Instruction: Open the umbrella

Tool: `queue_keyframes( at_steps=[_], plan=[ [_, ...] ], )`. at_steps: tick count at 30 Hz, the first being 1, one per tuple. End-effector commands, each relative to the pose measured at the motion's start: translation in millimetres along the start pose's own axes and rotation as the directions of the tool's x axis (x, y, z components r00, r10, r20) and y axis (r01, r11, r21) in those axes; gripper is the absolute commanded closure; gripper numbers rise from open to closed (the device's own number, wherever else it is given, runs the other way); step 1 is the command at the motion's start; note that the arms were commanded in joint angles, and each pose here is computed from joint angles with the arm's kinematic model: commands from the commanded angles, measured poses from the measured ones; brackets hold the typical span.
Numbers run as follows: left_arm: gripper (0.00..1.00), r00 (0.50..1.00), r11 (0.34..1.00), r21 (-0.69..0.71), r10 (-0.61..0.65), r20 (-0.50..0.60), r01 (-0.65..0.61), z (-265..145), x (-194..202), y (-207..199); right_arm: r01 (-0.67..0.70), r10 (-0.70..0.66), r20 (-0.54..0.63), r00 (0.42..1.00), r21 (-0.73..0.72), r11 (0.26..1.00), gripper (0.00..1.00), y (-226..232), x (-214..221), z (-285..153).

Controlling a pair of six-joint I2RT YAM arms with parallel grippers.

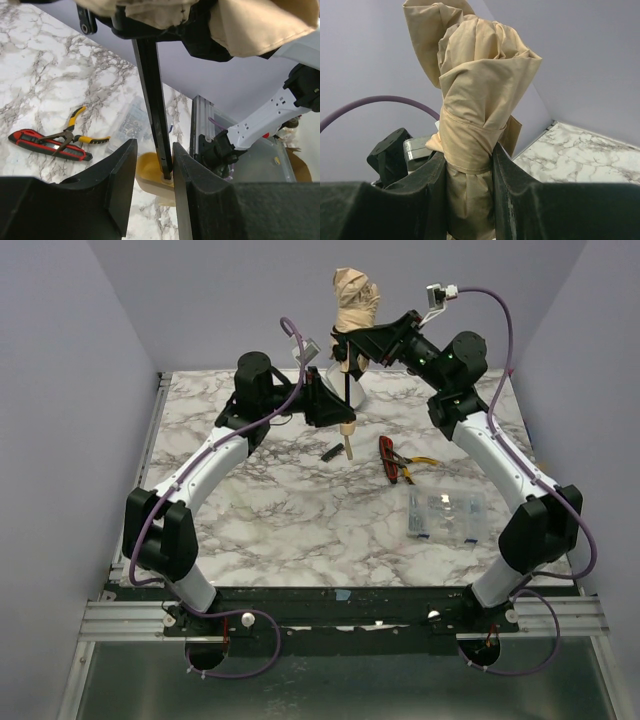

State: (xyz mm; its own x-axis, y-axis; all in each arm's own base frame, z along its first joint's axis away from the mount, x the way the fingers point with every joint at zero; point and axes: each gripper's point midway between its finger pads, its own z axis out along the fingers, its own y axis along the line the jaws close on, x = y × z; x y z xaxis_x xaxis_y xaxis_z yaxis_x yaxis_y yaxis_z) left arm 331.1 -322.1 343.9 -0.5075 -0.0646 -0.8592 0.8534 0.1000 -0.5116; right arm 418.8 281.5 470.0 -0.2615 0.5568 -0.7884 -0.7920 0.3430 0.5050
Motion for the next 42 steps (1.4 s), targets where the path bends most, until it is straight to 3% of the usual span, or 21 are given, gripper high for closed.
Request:
queue_keyframes(
  at_steps=[1, 20, 23, 28, 30, 34, 42],
  plan=[
    [0.65, 0.992, 0.997, 0.033, -0.066, -0.107, 0.070, -1, 46, 3, 0.088, -0.072, 0.183, 0.980, -0.083, 0.993, 1.00, 37, -66, 9],
    [0.63, 0.981, 0.994, 0.052, -0.086, -0.176, 0.097, -14, 97, -15, 0.192, -0.170, 0.297, 0.940, -0.047, 0.980, 1.00, 28, -111, 19],
    [0.62, 0.988, 0.997, 0.018, -0.075, -0.135, 0.078, -17, 86, -11, 0.183, -0.159, 0.285, 0.945, -0.056, 0.982, 1.00, 28, -107, 18],
    [0.55, 1.000, 0.999, -0.038, 0.010, 0.010, -0.009, -38, 29, -7, 0.161, -0.143, 0.238, 0.961, -0.056, 0.985, 1.00, 26, -90, 10],
    [0.52, 0.999, 0.998, -0.049, 0.042, 0.011, -0.042, -43, 18, -7, 0.163, -0.147, 0.229, 0.962, -0.049, 0.986, 1.00, 24, -86, 6],
    [0.35, 0.993, 0.990, -0.072, 0.120, -0.020, -0.121, -44, 10, -6, 0.173, -0.157, 0.221, 0.963, -0.053, 0.984, 1.00, 28, -84, 2],
    [0.32, 0.994, 0.993, -0.055, 0.104, -0.038, -0.106, -17, 14, 0, 0.144, -0.129, 0.223, 0.966, -0.055, 0.988, 1.00, 29, -85, 3]
  ],
)
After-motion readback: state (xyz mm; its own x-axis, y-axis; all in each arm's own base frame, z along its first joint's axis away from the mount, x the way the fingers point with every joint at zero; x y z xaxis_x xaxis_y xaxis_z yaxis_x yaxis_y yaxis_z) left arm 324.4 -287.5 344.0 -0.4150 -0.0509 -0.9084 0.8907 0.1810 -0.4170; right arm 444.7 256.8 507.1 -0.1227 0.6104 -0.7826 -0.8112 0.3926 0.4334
